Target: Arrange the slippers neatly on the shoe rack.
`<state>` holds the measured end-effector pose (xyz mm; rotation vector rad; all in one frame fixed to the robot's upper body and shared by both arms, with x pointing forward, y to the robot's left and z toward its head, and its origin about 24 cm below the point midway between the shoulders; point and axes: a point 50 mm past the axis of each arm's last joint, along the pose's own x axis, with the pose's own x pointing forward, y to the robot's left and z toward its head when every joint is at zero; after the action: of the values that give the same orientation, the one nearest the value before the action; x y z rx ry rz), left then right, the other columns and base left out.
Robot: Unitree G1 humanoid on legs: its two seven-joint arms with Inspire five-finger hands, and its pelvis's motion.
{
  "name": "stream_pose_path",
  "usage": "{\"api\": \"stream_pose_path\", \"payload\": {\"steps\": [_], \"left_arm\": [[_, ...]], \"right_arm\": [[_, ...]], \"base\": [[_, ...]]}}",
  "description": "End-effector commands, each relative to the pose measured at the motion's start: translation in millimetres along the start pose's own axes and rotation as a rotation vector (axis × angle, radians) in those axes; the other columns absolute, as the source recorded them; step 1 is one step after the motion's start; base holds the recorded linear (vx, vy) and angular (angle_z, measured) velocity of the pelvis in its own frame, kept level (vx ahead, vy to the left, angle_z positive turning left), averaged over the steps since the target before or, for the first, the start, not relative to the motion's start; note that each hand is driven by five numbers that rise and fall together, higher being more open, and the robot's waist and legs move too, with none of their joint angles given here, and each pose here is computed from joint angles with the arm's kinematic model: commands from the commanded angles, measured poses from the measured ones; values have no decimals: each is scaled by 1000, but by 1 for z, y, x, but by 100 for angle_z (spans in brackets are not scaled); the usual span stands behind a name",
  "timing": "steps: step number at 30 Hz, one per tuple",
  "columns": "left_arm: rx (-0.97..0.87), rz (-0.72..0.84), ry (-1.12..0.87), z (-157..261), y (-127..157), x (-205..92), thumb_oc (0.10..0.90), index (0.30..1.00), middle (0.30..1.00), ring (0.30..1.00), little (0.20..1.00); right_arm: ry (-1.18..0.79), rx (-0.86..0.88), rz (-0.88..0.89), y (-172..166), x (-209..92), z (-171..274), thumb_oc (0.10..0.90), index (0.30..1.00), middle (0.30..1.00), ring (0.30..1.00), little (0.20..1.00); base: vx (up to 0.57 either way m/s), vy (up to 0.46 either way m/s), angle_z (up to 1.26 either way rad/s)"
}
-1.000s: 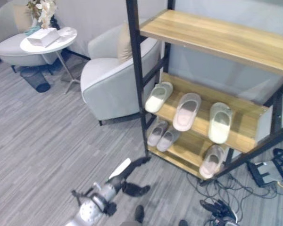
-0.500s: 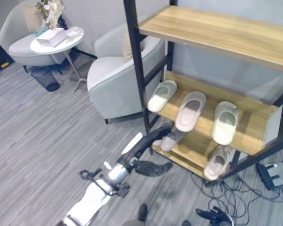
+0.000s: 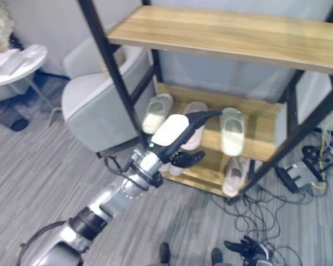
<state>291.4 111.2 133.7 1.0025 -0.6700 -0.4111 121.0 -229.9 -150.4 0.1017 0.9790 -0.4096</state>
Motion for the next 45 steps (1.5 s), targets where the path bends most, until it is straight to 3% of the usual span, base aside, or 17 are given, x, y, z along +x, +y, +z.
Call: {"api": "stream_pose_path", "payload": {"steps": [1, 11, 19, 26, 36, 45], "left_arm": [[151, 222, -91, 10, 47, 35, 800, 900, 900, 900, 900], [433, 304, 8, -12, 84, 55, 800, 900, 900, 900, 900], [467, 443, 85, -19, 119, 74, 800, 900, 900, 900, 900], [569, 464, 140, -20, 148, 101, 800, 900, 900, 900, 900], [602, 517, 192, -20, 172, 111, 800, 900, 900, 900, 900], [683, 558, 188, -2, 200, 131, 800, 900, 900, 900, 900]], "right_arm": [[-64, -34, -48, -26, 2, 18, 800, 900, 900, 900, 900], [-43, -8, -54, -33, -1, 8, 800, 900, 900, 900, 900], [-81, -70, -32, -31, 2, 24, 800, 900, 900, 900, 900], [-146, -92, 0, -22, 5, 44, 800, 900, 900, 900, 900], [-122, -37, -9, -24, 5, 37, 800, 900, 900, 900, 900], [-171, -70, 14, -16, 8, 56, 800, 900, 900, 900, 900]], "base": [[32, 67, -46], [41, 57, -11], [11, 15, 0], [-14, 10, 2], [10, 11, 0], [15, 12, -4]]}}
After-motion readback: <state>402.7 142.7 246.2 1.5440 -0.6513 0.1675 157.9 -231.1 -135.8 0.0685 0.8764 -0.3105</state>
